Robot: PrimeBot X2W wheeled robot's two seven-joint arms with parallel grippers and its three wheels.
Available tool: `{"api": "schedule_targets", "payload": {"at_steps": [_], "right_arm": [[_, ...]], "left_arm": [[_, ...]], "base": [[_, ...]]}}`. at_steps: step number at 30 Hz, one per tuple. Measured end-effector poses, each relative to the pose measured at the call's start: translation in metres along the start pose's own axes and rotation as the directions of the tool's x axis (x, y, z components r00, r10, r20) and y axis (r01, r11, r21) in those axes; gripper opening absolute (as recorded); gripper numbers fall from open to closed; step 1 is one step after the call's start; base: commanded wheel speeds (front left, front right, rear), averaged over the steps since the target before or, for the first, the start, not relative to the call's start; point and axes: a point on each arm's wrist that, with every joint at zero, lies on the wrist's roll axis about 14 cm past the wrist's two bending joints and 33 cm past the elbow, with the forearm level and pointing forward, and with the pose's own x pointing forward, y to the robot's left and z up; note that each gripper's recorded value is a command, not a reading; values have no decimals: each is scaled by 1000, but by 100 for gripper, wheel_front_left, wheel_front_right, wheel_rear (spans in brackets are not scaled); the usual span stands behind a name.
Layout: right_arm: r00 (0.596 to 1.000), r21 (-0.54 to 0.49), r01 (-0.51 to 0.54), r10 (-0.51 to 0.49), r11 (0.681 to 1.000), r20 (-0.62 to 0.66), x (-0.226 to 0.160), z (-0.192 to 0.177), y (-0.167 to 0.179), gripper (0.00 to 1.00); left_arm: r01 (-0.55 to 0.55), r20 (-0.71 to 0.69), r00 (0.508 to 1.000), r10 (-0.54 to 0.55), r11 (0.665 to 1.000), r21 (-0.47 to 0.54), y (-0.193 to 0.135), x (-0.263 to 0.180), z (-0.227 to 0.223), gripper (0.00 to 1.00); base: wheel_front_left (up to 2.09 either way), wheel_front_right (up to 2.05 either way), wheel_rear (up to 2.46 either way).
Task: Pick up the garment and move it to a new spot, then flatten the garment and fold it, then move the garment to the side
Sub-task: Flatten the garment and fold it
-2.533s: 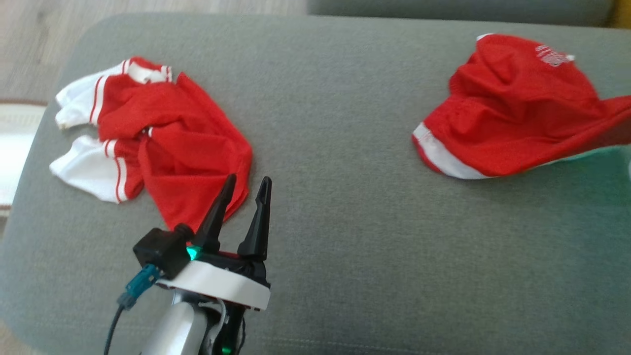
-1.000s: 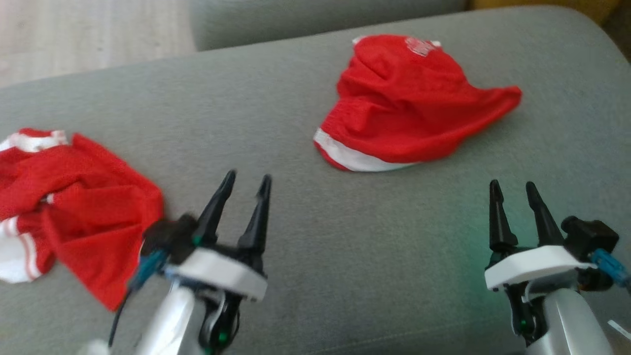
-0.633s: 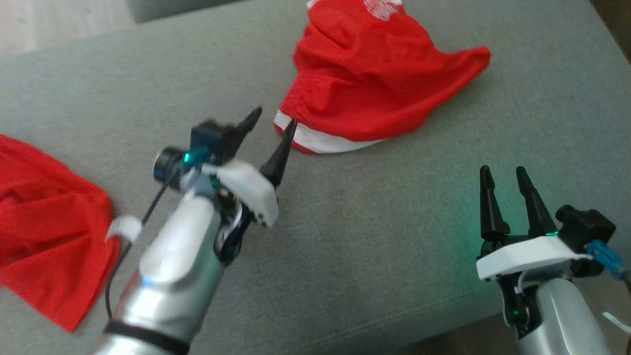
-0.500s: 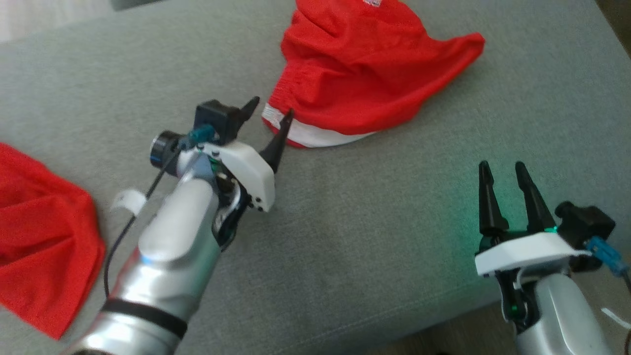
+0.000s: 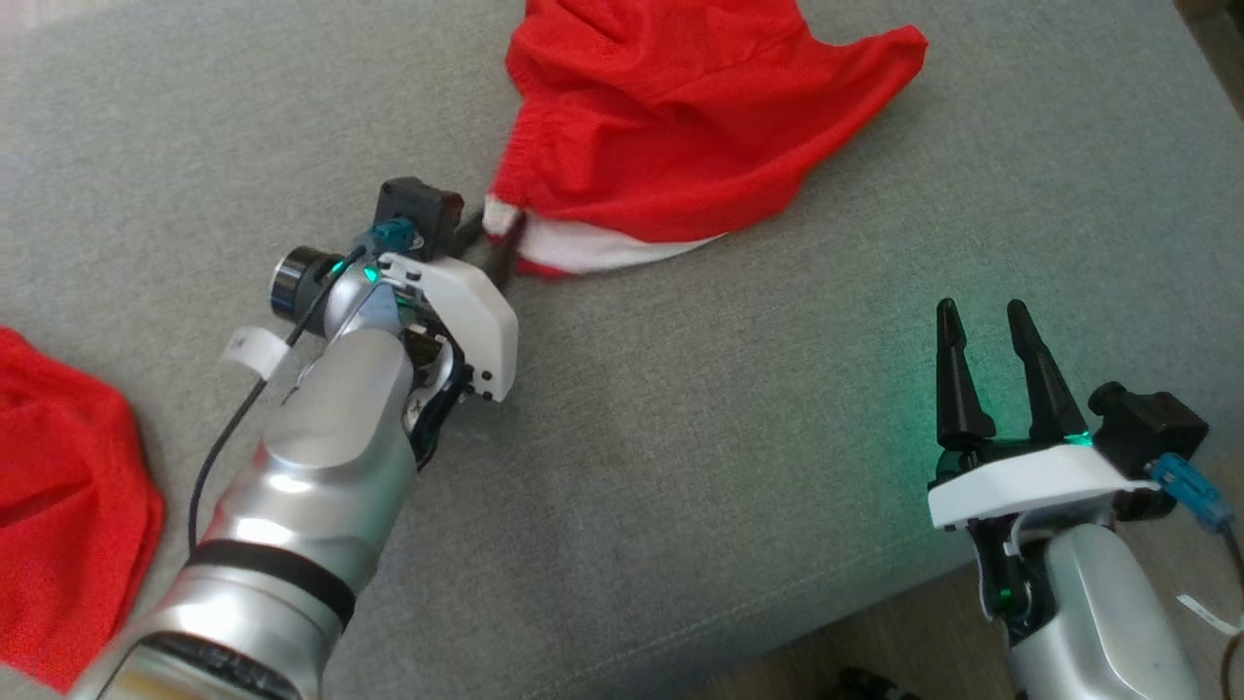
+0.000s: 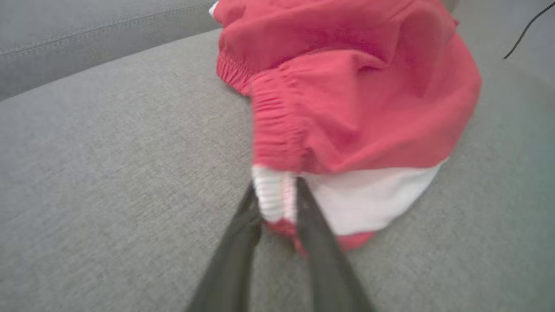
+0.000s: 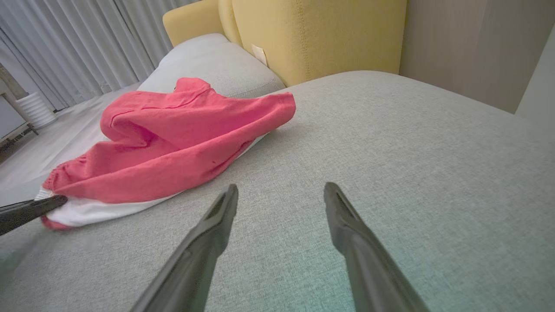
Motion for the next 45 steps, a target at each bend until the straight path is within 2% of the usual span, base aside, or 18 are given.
{"api": "schedule_targets", "payload": {"at_steps": [10,14,17,22,31,32,33,36,39,45], "right_arm": [[998,6,-48,48,999,29,6,10,16,100],[995,-1,-88,88,996,47,10,16,29,100],[992,-1,-114,114,993,52,11,19,38,100],[985,-10,-159,160,987,59,13,24,54,100],[971,-22,-236,236,972,22,8,18,81,100],[970,-22,-243,244,970,16,8,17,84,100],[968,-23,-252,252,967,12,8,16,87,100],[961,-34,-277,277,960,-3,9,14,96,100],[959,-39,-282,281,959,-23,12,8,99,100],[963,-23,-247,242,969,-121,24,-17,91,100]], "left_arm": [[-39,253,966,50,998,-48,9,-19,65,0],[-76,432,897,96,995,-62,16,-50,119,0],[-124,438,886,154,988,-97,23,-70,109,0],[-199,379,894,240,969,-146,28,-101,70,0],[-349,294,866,404,910,-223,42,-152,21,0],[-365,279,865,418,904,-222,43,-156,15,68],[-373,267,866,424,901,-219,42,-159,10,100],[-396,261,856,446,890,-225,44,-166,6,100],[-418,301,825,479,875,-246,51,-177,18,100],[-411,363,786,501,861,-300,47,-197,30,100]], "base": [[0,0,0],[0,0,0],[0,0,0],[0,0,0],[0,0,0],[0,0,0],[0,0,0],[0,0,0],[0,0,0],[0,0,0]]}}
